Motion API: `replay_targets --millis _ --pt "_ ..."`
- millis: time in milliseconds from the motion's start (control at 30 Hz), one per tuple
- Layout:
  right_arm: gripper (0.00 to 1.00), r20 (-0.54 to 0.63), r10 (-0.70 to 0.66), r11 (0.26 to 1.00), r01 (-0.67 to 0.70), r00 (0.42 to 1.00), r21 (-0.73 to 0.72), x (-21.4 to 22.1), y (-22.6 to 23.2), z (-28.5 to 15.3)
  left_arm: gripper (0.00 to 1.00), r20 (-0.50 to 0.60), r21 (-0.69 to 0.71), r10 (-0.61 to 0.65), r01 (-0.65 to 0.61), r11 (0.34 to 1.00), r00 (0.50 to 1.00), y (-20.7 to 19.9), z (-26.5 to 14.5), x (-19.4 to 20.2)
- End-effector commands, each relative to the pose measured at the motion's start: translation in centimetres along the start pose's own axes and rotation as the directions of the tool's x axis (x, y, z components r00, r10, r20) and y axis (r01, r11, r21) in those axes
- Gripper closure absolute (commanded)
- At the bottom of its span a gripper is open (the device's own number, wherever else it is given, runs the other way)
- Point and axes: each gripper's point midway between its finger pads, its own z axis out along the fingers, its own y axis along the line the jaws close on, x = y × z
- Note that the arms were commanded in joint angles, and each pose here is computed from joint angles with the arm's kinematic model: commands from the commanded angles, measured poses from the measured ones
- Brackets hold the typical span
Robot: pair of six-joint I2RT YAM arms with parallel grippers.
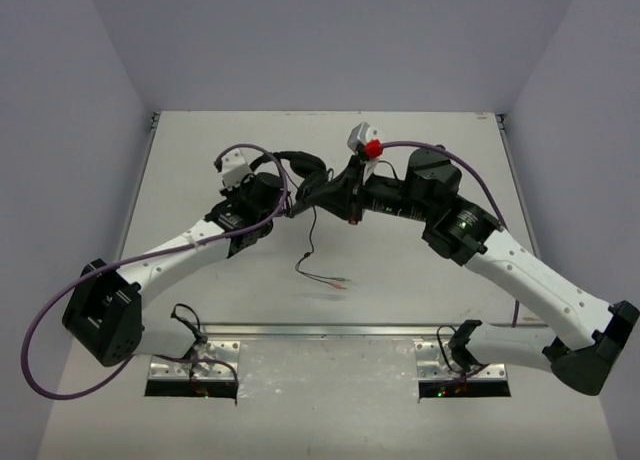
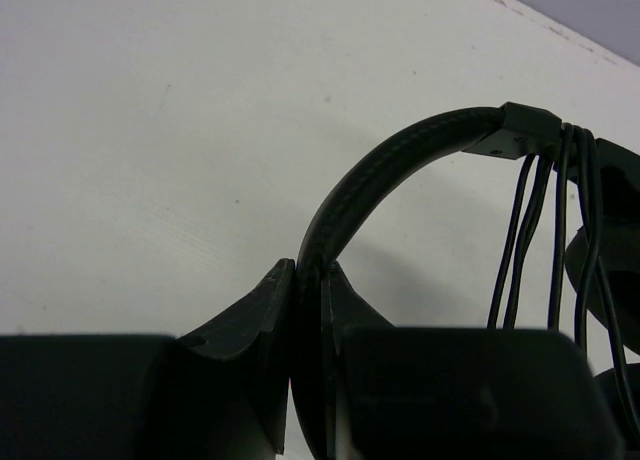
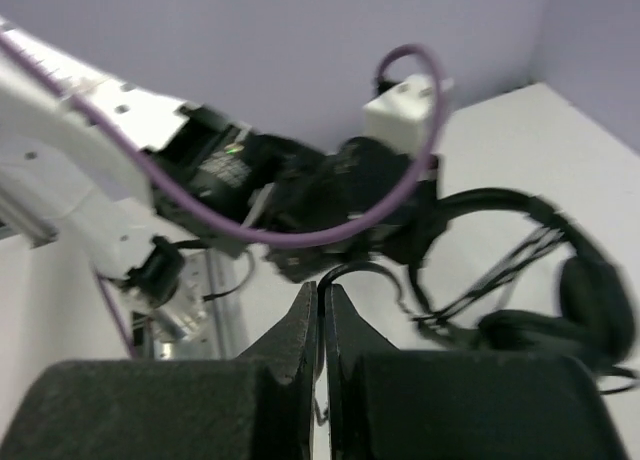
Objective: Wrap the headphones
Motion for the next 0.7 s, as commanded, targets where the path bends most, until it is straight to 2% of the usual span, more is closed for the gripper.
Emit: replay_targets --millis 0,100,133,200,233,333,400,467,533,567,667 --pt "0.99 -0.014 -0.121 0.979 0.122 0.993 0.163 -3.0 -4.2 -1.5 1.0 0.031 0.259 -0.076 0.065 0.964 0.997 -4.0 -1.8 -2.3" --pt "0.99 -0.076 -0.168 0.943 0.183 0.983 0.278 -4.3 -7.8 -2.8 1.0 0.003 0.38 0.049 -0.046 0.924 0.999 -5.3 -2.8 0.4" --pt "0.99 -0.086 -0.231 0.909 0.246 0.969 0.335 -6.2 -8.9 -3.4 1.0 -0.005 0.406 0.098 -0.087 0.91 0.995 -5.4 -3.1 1.5" --pt "0.99 -0.19 -0.257 0.879 0.311 0.948 0.362 -5.1 -10.6 -3.3 1.0 -0.021 0.455 0.18 -0.151 0.877 0.983 -6.0 -3.8 3.5" --pt "0.99 -0.221 -0.314 0.845 0.378 0.923 0.378 -6.0 -11.4 -3.7 1.0 -0.028 0.466 0.227 -0.188 0.865 0.974 -5.8 -4.0 4.6" --pt "0.99 -0.373 -0.344 0.754 0.491 0.861 0.437 -4.5 -14.6 -4.8 1.0 -0.043 0.473 0.295 -0.24 0.848 0.955 -5.2 -4.6 6.6" --pt "0.99 -0.489 -0.354 0.667 0.582 0.797 0.465 -3.1 -16.9 -6.2 1.0 -0.048 0.479 0.317 -0.256 0.84 0.947 -4.7 -4.9 6.8" --pt "0.99 -0.541 -0.359 0.581 0.636 0.76 0.508 -3.2 -18.7 -7.2 1.0 -0.05 0.508 0.327 -0.258 0.822 0.944 -4.9 -5.8 6.9" --pt "0.99 -0.607 -0.361 0.518 0.693 0.708 0.501 -2.3 -20.3 -8.1 0.99 -0.07 0.533 0.373 -0.281 0.798 0.925 -4.9 -6.8 7.9" --pt "0.99 -0.638 -0.372 0.461 0.731 0.674 0.503 -2.8 -21.2 -8.5 1.0 -0.078 0.542 0.371 -0.273 0.795 0.925 -5.4 -7.3 7.8" --pt "0.99 -0.71 -0.343 0.377 0.783 0.615 0.495 -1.7 -24.1 -9.0 1.0 -0.106 0.565 0.447 -0.316 0.762 0.888 -5.4 -8.6 9.0"
